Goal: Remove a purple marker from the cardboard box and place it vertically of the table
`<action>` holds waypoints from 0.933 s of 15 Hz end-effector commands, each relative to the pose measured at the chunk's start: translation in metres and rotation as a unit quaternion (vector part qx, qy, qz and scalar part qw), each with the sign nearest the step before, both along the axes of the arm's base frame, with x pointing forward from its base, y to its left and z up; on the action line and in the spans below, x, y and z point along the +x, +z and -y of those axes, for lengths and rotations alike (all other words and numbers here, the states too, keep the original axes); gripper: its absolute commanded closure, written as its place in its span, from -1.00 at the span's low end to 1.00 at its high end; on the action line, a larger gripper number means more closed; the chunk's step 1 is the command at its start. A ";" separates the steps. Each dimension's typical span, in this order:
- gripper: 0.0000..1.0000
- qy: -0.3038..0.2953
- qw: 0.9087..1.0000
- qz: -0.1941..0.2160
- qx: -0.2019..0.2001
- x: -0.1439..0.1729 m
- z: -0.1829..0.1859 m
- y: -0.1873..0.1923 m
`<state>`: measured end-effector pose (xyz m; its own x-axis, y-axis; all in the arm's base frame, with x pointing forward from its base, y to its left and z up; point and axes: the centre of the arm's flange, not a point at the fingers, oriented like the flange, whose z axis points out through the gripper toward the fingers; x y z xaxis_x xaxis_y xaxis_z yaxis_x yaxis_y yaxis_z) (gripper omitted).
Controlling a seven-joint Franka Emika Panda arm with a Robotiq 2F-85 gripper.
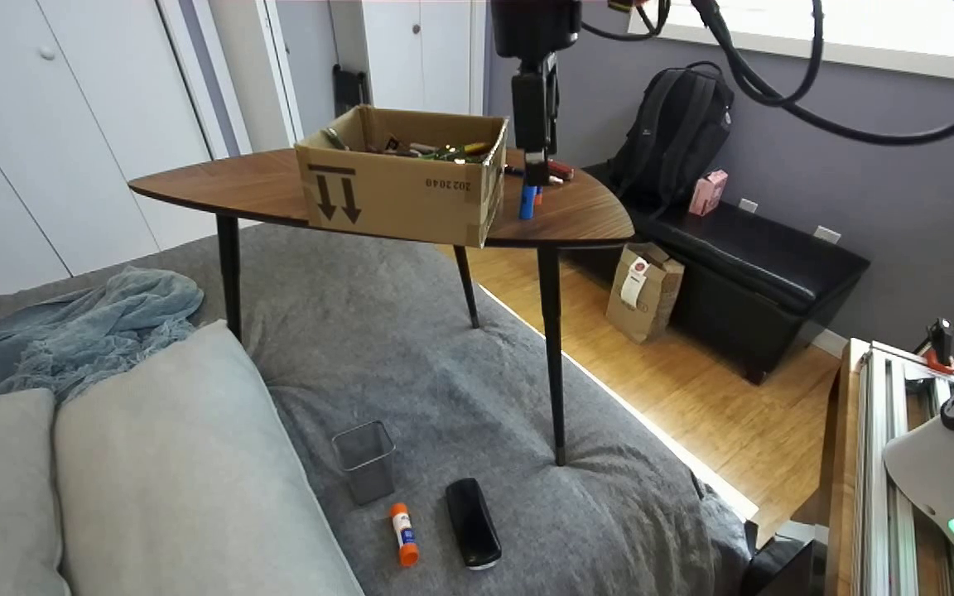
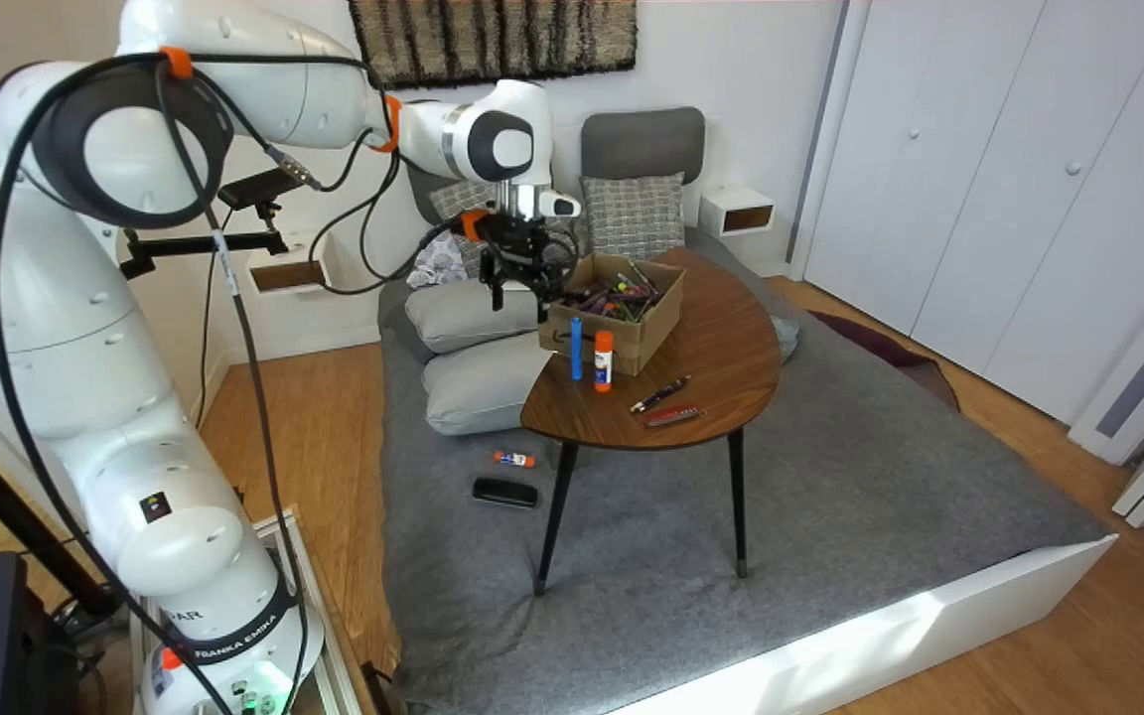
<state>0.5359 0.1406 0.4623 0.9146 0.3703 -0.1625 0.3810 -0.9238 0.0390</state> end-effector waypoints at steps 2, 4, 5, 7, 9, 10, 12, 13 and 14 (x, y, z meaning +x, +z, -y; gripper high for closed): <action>-1.00 0.040 0.999 0.010 -0.015 0.059 -0.002 0.046; -1.00 0.074 0.997 0.022 0.003 0.077 0.004 0.052; -1.00 0.077 0.997 0.027 0.014 0.085 0.006 0.053; -1.00 0.062 0.998 0.031 0.003 0.061 0.007 0.047; -1.00 0.066 0.997 0.031 0.005 0.070 0.011 0.044; -1.00 0.067 0.997 0.031 0.006 0.072 0.010 0.043; -1.00 0.068 0.997 0.031 0.006 0.073 0.009 0.043; -1.00 0.086 0.995 0.044 0.019 0.077 0.012 0.041; -1.00 0.099 0.993 0.055 0.018 0.083 0.015 0.040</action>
<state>0.6101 0.1313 0.5052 0.8619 0.4982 -0.0942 0.5043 -0.8617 0.0566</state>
